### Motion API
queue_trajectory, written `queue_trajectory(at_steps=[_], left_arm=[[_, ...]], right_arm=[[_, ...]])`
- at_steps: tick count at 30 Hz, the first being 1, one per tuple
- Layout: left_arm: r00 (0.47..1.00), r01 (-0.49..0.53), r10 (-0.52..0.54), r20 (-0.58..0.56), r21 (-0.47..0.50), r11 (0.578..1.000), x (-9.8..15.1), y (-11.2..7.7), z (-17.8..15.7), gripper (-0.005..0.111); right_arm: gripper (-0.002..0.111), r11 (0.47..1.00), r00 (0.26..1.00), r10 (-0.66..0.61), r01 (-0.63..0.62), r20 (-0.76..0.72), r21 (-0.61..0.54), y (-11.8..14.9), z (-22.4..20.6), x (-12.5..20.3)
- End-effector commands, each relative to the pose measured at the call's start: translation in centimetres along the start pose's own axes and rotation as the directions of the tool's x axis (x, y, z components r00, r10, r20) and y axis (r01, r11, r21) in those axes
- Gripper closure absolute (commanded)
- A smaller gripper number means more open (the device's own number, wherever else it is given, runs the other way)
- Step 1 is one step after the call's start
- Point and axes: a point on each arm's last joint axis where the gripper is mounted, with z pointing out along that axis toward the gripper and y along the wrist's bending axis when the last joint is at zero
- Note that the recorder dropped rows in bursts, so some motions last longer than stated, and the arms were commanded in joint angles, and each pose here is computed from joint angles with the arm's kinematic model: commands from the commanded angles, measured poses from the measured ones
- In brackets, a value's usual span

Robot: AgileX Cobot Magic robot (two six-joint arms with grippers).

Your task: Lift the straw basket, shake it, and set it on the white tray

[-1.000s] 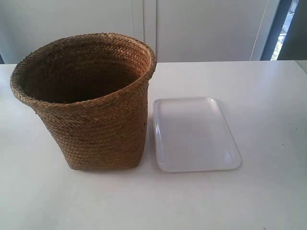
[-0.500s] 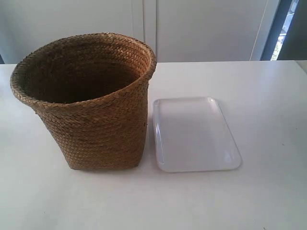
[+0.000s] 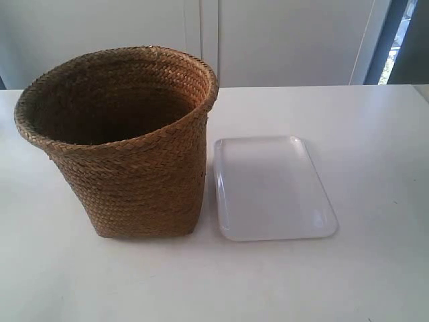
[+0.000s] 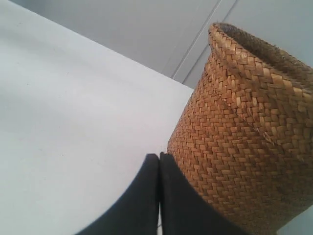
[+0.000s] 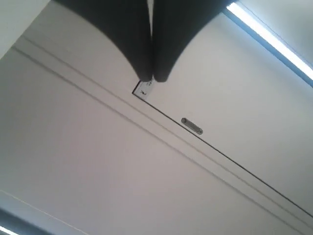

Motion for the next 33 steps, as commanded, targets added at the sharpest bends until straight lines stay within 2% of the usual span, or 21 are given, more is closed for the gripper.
queue_trajectory(at_steps=[1,2,3,5,7,11,17,20,23,25,29,31,33], left_arm=[[0.999,0.031,-0.032,-0.034,-0.023,0.999,0.4,0.3,0.0,0.107],[0.994,0.111,-0.111,-0.013,-0.007,0.994,0.2,0.1,0.0,0.107],[0.990,0.142,-0.142,0.000,0.003,0.990,0.1,0.0,0.0,0.107],[0.974,0.225,-0.225,0.003,0.008,0.974,0.1,0.0,0.0,0.107],[0.965,0.263,-0.263,0.008,0.014,0.965,0.0,0.0,0.0,0.107],[0.970,0.235,-0.238,0.055,0.059,0.970,-1.9,-1.1,-0.5,0.107],[0.984,0.145,-0.152,0.094,0.079,0.986,-5.5,-3.2,-0.4,0.107],[0.966,0.120,-0.154,0.209,0.167,0.979,-7.8,-4.6,-0.4,0.107],[0.939,0.078,-0.151,0.308,0.236,0.969,-8.9,-5.2,-0.8,0.107],[0.949,0.052,-0.115,0.293,0.214,0.975,-8.7,-5.1,-0.7,0.107],[0.983,0.068,-0.084,0.160,0.108,0.992,-7.4,-4.3,-0.2,0.107],[0.993,0.088,-0.091,0.070,0.040,0.995,-6.5,-3.7,-0.1,0.107],[0.993,0.111,-0.112,0.045,0.023,0.994,-6.3,-3.6,0.0,0.107]], right_arm=[[0.108,0.976,0.980,0.153,-0.129,-0.128,0.177,-1.6,-0.3,1.5],[0.108,0.964,0.971,0.162,-0.118,-0.175,0.238,-2.0,-0.5,2.0],[0.108,0.967,0.973,0.138,-0.092,-0.185,0.237,-2.1,-0.5,2.0],[0.108,0.983,0.984,0.024,0.009,-0.178,0.182,-1.8,-0.4,1.7],[0.108,0.990,0.987,-0.048,0.068,-0.151,0.127,-0.8,-0.1,1.1],[0.108,0.978,0.974,-0.198,0.203,-0.105,0.037,1.8,0.4,-0.5],[0.108,0.958,0.955,-0.284,0.285,-0.079,0.002,5.6,2.7,-2.6],[0.108,0.955,0.952,-0.295,0.296,-0.078,0.000,6.8,3.9,-3.2],[0.108,0.955,0.953,-0.295,0.296,-0.072,-0.002,7.1,4.3,-3.4],[0.108,0.955,0.952,-0.295,0.296,-0.074,0.000,7.0,4.3,-3.4],[0.108,0.970,0.967,-0.239,0.241,-0.089,0.014,6.9,4.2,-3.3],[0.108,0.965,0.960,-0.256,0.261,-0.114,0.028,6.7,4.3,-3.0],[0.108,0.958,0.949,-0.264,0.279,-0.175,0.068,6.1,4.8,-2.5]])
